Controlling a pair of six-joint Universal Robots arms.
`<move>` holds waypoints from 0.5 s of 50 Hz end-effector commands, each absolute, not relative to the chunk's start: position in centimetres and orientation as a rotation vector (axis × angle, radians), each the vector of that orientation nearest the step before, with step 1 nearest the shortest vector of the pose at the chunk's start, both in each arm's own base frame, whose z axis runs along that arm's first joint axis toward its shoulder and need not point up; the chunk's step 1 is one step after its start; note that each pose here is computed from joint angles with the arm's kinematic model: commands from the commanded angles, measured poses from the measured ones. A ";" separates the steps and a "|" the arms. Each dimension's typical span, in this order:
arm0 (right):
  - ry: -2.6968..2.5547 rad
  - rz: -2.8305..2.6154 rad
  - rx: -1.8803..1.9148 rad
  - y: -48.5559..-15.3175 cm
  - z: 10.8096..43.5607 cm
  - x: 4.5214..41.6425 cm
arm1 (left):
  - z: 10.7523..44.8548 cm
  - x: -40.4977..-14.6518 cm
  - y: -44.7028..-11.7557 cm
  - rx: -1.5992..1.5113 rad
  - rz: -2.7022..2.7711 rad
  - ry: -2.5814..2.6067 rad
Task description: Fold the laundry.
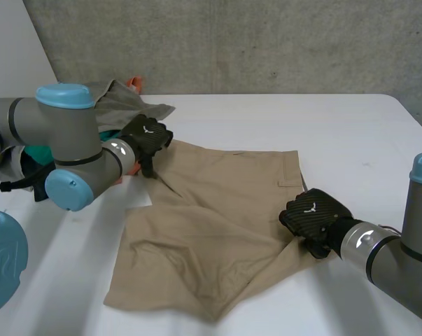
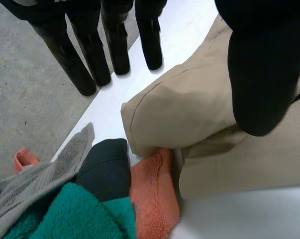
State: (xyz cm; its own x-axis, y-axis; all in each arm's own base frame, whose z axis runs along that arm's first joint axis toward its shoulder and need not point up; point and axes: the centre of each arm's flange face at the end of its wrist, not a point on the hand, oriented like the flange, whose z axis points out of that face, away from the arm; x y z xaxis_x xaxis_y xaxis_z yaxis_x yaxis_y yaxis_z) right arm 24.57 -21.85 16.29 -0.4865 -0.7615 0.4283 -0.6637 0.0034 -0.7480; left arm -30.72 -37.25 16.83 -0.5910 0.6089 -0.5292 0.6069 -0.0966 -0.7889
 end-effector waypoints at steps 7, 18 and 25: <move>2.119 -1.526 -1.544 -21.6 16.2 25.1 | 18.4 -27.5 -36.5 -1.368 1.842 -2.196; 2.122 -1.504 -1.555 -21.4 15.7 25.3 | 15.9 -26.5 -35.6 -1.386 1.685 -2.164; 2.124 -1.506 -1.553 -21.4 15.8 25.3 | 14.4 -27.3 -35.7 -1.392 1.644 -2.155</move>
State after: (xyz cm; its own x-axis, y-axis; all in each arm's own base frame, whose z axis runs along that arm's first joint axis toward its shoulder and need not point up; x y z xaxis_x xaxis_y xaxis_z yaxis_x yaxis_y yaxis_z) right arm 25.31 -21.40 15.77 -0.4697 -0.7708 0.4305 -0.6616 -0.0156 -0.7497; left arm -26.53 -35.66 15.60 -0.5924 0.6758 -0.4386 0.5963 0.0017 -0.8028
